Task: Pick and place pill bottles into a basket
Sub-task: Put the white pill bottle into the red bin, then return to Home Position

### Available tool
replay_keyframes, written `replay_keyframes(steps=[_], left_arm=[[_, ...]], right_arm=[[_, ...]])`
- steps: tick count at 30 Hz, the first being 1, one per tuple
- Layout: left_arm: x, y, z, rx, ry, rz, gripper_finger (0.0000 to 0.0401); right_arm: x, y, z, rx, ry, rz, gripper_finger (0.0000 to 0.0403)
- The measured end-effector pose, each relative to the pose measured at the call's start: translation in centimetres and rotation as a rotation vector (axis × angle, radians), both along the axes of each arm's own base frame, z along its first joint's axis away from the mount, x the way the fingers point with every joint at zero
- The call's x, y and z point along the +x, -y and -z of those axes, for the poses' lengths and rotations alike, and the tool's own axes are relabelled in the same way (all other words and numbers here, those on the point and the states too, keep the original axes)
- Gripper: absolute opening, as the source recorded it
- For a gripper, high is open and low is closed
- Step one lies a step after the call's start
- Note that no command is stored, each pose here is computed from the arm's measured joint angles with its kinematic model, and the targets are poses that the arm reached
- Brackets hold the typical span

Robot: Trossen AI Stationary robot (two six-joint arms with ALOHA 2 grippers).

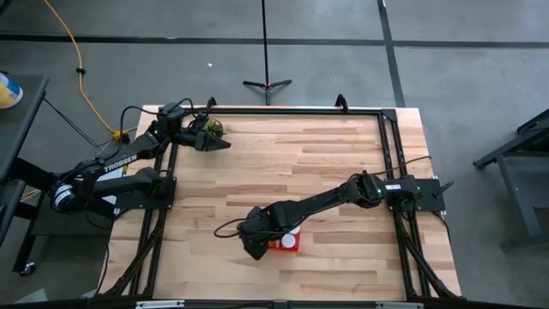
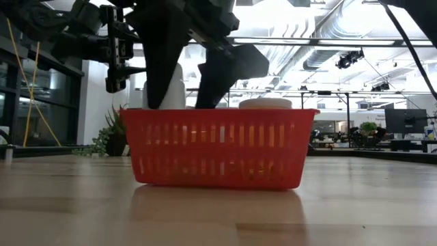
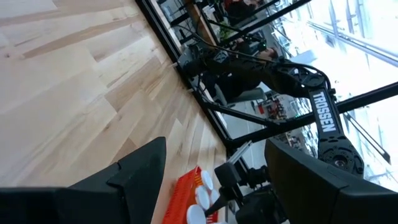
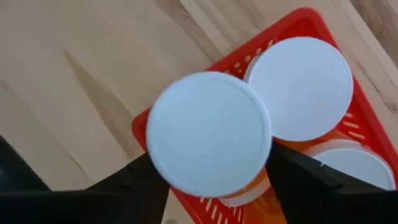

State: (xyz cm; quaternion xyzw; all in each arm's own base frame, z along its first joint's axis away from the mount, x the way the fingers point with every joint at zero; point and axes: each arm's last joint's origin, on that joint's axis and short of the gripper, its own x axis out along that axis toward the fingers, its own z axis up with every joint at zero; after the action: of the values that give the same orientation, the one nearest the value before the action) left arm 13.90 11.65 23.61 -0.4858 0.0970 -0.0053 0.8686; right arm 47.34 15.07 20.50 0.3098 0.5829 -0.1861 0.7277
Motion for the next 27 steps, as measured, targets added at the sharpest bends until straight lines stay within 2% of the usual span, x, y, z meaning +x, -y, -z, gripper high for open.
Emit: replay_keyframes(steps=[12,17,22,27], left_arm=[[0.0,0.0,0.0,0.0,0.0,0.001,0.0308],[0.0,0.0,0.0,0.001,0.0,0.001,0.0308],[0.0,0.0,0.0,0.005,0.001,0.003,0.0308],[0.0,0.1,0.0,0.014,0.012,0.047,0.0308]], right_arm=[[-0.1,-0.1,0.0,0.071,-0.031,-0.008,0.0255],[-0.1,-0.2,-1.2,0.088,-0.021,-0.01,0.0255],[-0.4,0.0,-2.7,0.056,0.006,-0.009,0.0256],[-0.9,0.1,-3.8,0.067,0.008,-0.036,0.0256]])
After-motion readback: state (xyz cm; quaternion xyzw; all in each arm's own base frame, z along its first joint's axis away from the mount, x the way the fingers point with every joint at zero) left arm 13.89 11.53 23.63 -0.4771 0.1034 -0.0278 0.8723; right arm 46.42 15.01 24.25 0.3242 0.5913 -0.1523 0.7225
